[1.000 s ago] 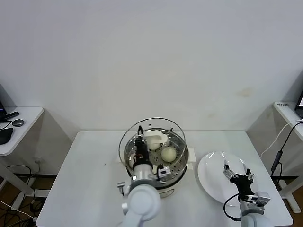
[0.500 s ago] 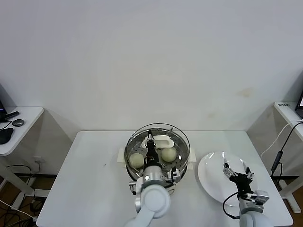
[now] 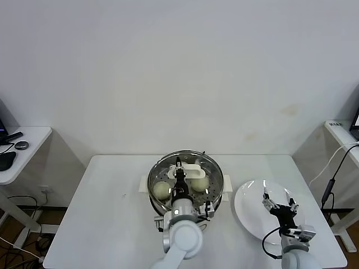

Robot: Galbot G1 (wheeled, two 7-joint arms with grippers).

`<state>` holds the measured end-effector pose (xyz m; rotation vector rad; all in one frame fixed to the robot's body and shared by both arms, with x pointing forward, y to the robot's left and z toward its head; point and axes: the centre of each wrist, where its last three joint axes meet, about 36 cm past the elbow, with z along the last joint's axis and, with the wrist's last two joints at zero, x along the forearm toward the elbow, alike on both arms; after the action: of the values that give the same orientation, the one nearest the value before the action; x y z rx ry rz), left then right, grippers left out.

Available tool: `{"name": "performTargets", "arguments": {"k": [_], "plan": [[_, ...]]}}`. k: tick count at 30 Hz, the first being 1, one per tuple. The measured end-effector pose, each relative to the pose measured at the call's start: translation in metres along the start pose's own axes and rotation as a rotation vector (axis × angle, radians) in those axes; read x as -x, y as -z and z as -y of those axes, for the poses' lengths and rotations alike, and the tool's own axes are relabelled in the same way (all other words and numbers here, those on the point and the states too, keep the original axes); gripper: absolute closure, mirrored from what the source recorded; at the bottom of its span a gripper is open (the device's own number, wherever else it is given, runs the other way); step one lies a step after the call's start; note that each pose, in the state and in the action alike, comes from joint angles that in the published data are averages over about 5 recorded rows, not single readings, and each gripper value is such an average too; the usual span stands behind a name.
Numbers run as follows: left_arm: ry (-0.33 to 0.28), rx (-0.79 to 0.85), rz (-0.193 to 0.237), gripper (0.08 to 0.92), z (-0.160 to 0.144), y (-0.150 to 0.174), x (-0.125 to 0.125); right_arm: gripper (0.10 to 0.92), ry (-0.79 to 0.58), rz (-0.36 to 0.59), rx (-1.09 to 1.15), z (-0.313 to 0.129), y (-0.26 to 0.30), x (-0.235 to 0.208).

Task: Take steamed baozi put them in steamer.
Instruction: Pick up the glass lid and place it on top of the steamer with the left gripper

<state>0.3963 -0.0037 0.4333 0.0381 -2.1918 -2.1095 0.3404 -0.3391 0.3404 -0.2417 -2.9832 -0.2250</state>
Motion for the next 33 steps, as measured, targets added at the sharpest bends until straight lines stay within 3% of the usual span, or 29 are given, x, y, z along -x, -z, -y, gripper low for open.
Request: {"name": "performTargets", "arguments": {"k": [21,25,33], "plan": [[0.002,0.009,0.003,0.822,0.009,-0.005,-0.005,0.200,0.000,-0.002,-0.003,-0.002,-0.002,0.002],[-0.003,-0.015,0.026,0.759,0.007,-0.010,-0.010,0.200,-0.005,-0.002,-0.002,-0.001,0.000,0.002],[-0.062,-0.128,0.095,0.534,-0.013,-0.024,-0.039,0.200,-0.009,-0.003,-0.008,0.000,0.001,0.003]]}}
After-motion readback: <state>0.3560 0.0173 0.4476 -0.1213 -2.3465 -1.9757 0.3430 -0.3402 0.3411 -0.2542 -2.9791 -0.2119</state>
